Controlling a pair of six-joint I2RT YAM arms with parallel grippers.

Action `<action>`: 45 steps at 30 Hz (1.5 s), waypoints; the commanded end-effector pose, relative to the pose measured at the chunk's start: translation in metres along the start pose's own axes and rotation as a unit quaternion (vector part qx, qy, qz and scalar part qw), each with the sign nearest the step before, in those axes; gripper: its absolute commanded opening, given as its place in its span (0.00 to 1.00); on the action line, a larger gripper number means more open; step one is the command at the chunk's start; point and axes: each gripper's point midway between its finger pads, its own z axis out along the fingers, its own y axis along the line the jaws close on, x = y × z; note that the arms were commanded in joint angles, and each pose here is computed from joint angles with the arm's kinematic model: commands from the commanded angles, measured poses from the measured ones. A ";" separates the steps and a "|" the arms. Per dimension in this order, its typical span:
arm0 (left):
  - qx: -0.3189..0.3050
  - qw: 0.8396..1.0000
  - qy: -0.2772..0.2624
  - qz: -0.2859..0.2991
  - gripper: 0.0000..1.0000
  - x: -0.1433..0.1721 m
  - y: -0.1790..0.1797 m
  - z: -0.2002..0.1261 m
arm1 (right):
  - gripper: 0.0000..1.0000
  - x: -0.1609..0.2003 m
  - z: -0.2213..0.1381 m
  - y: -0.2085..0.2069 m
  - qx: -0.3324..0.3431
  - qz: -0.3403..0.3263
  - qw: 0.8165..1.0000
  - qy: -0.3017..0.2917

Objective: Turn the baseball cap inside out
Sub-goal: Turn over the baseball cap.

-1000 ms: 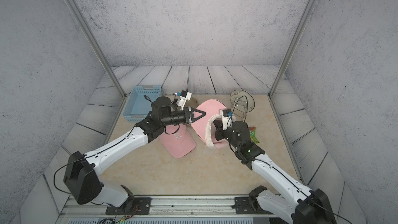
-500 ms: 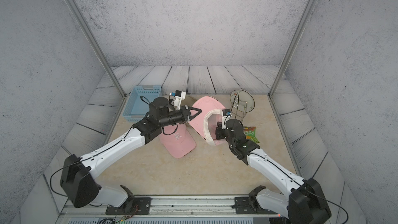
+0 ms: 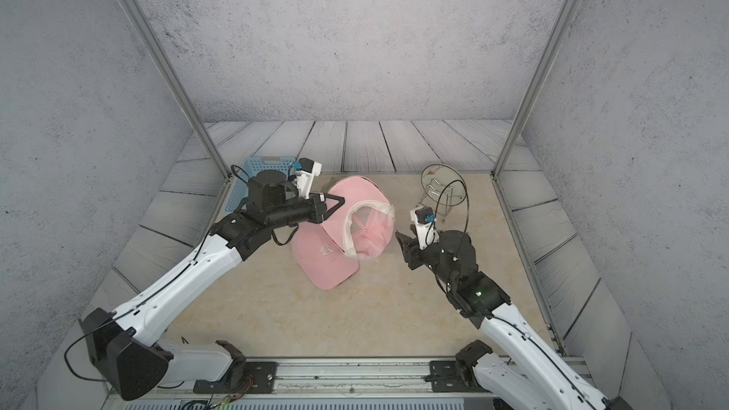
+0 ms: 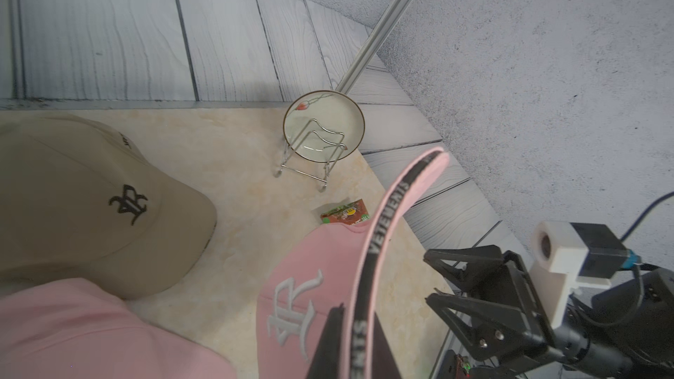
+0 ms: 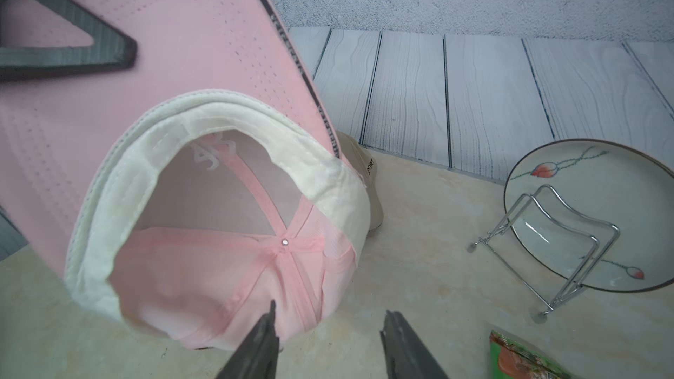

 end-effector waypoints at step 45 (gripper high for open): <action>0.221 0.956 0.045 0.188 0.00 -0.036 -0.058 -0.058 | 0.52 0.007 0.001 0.103 -0.478 -0.036 0.874 0.074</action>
